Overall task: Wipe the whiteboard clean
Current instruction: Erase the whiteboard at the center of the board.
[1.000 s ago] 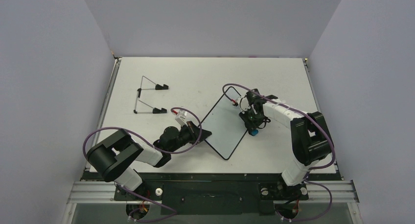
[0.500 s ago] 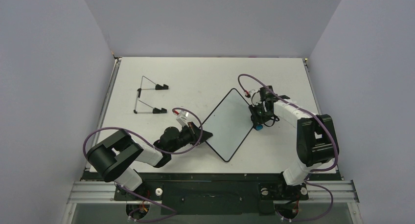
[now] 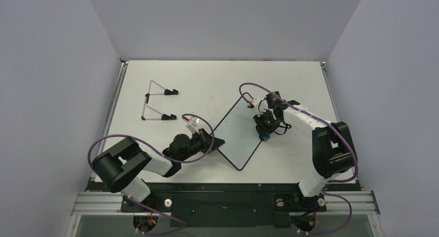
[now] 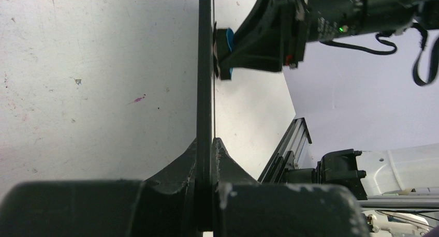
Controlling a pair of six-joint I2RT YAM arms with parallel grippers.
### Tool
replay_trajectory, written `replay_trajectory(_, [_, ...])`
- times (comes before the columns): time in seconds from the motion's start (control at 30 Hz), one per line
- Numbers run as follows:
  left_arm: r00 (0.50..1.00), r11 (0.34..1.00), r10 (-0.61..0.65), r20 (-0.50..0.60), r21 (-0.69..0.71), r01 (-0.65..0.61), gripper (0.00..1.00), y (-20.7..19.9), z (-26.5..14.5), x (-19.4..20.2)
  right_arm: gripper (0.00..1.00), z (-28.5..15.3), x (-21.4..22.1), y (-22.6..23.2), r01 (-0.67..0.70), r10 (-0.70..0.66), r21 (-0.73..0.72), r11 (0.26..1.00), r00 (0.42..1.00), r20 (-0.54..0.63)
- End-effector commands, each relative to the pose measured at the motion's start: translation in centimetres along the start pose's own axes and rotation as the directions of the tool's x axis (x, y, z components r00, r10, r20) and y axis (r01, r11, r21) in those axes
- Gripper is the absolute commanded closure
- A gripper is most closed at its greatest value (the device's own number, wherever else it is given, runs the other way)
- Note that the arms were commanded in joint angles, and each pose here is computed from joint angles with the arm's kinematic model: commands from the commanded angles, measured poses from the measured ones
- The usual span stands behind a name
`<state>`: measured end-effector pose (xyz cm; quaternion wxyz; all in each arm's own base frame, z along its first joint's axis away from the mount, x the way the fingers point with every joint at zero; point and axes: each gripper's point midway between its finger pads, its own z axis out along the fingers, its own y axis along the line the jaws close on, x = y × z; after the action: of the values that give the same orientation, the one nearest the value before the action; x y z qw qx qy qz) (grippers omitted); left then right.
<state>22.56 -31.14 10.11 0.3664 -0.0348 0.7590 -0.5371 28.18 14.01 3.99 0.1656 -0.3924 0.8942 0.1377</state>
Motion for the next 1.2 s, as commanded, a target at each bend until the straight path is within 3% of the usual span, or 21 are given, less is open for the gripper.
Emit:
replay_trajectory(0.0, [0.999,0.953,0.038,0.014,0.3,-0.04,1.0,-8.3,-0.3,-1.3,1.0,-0.5,-3.0,4.9,0.097,-0.071,-0.208,0.973,0.989,0.129])
replay_trajectory(0.1, [0.999,0.953,0.04,0.015,0.301,-0.043,1.0,-8.3,-0.3,-1.4,1.0,-0.7,-3.3,-1.2,-0.11,0.111,-0.015,0.994,0.98,0.167])
replay_trajectory(0.17, [0.999,0.953,0.042,0.013,0.3,-0.044,1.0,-8.3,-0.2,-1.4,1.0,-1.1,-2.5,-5.0,-0.228,0.204,0.113,0.967,0.96,0.192])
replay_trajectory(0.33, [0.999,0.952,0.041,0.003,0.303,-0.04,1.0,-8.3,0.0,-1.2,1.0,-0.7,0.1,-8.7,-0.35,0.318,0.21,0.913,0.932,0.172])
replay_trajectory(0.5, [0.999,0.95,0.04,-0.001,0.309,-0.038,1.0,-8.5,0.0,-1.1,1.0,0.8,0.4,-6.4,-0.304,0.294,0.112,0.946,0.951,0.099])
replay_trajectory(0.63, [0.999,0.95,0.044,-0.006,0.31,-0.04,1.0,-8.5,0.0,-1.0,1.0,0.6,-2.1,0.2,-0.1,0.11,-0.094,0.99,0.988,0.109])
replay_trajectory(0.8, [0.999,0.952,0.041,-0.01,0.304,-0.036,1.0,-8.4,0.1,-1.0,1.0,-1.6,-5.1,8.6,0.16,-0.108,-0.252,0.954,0.972,0.208])
replay_trajectory(1.0, [0.999,0.95,0.031,-0.016,0.31,-0.025,1.0,-8.8,0.8,-0.9,1.0,-2.2,-6.3,9.8,0.214,-0.167,-0.187,0.959,0.957,0.237])
replay_trajectory(1.17, [0.999,0.937,0.014,-0.034,0.348,-0.002,1.0,-9.6,1.4,-0.5,1.0,-2.7,-7.7,1.5,-0.035,0.003,0.104,0.994,0.956,0.295])
